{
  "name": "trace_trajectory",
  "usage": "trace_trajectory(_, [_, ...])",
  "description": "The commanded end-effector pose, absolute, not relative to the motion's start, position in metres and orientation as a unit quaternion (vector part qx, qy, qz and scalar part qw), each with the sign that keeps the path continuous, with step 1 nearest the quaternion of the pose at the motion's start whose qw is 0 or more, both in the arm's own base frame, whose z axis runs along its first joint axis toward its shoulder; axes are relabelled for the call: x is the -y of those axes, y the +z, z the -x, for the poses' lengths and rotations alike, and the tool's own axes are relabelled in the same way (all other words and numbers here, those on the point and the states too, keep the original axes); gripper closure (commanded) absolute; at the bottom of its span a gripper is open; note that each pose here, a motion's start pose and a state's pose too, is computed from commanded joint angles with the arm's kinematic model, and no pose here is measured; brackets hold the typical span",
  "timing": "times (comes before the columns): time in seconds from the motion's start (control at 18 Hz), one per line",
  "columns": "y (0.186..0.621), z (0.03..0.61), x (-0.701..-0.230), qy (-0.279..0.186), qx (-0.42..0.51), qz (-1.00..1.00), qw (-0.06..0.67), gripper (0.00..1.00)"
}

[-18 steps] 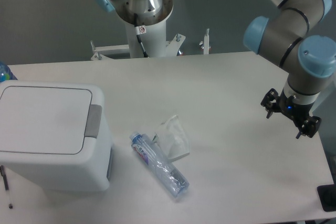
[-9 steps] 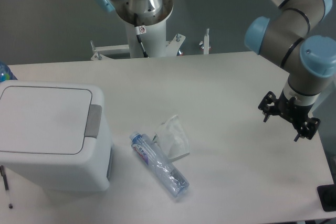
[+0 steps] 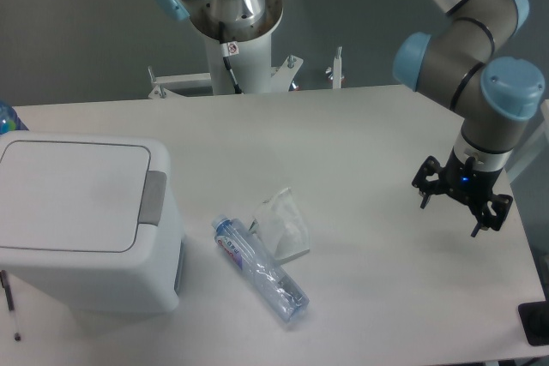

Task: Open the trash can
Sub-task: 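Move the gripper toward the trash can, passing over the water bottle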

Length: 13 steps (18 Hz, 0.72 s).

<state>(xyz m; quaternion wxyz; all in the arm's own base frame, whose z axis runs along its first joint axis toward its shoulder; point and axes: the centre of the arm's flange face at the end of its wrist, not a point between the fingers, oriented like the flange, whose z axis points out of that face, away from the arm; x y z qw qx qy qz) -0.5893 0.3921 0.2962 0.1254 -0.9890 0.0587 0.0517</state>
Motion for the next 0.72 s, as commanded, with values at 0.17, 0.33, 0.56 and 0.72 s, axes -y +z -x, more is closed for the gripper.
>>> trace_trajectory(0.17, [0.299, 0.588, -0.397, 0.046, -0.013, 0.990, 0.135, 0.00])
trace_trajectory(0.33, [0.306, 0.582, -0.410, 0.044, -0.004, 0.990, 0.137, 0.00])
trace_trajectory(0.56, [0.315, 0.567, -0.424, 0.026, 0.016, 0.991, 0.132, 0.00])
trace_trajectory(0.72, [0.337, 0.549, -0.445, -0.008, 0.032, 0.993, 0.117, 0.00])
